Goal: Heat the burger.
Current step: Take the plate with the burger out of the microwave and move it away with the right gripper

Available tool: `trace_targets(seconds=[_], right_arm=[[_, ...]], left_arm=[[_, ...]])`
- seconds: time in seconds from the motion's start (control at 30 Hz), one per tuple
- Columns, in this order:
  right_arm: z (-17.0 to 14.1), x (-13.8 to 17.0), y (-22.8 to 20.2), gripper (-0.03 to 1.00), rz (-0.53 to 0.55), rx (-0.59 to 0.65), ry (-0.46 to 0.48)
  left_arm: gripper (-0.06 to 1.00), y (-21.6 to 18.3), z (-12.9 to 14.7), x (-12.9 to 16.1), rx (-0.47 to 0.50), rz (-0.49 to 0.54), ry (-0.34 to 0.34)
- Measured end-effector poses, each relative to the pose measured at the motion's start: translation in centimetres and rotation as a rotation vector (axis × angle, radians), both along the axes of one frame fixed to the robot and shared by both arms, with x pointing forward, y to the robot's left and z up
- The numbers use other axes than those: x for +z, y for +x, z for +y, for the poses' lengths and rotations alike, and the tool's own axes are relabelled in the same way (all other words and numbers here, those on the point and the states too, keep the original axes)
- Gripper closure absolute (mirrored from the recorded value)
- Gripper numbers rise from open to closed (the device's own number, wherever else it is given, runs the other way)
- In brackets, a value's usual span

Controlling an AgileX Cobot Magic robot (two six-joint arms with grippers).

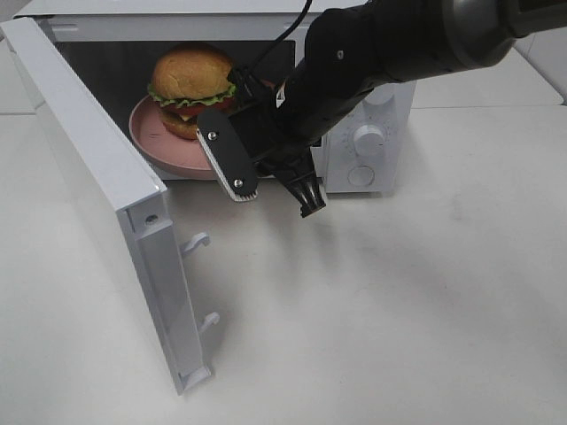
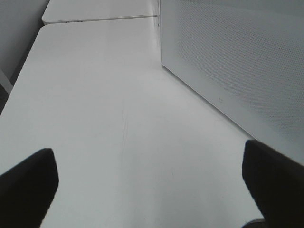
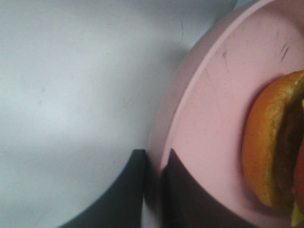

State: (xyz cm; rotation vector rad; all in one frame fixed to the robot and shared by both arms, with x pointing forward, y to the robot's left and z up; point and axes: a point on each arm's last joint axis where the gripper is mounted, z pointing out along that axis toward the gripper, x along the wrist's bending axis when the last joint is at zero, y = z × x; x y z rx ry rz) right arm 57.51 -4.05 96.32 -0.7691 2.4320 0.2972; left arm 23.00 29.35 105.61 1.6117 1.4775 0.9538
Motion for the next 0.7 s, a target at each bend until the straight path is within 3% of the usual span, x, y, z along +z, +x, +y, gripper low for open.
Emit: trace_targets(seconds=[0.7], right_arm=[[-4.0,1.4,-5.8,0.88,0.01,0.015,-0.012]], left_arm=[[-0.03,0.0,0.0,0.0,0.0,0.0,0.0]])
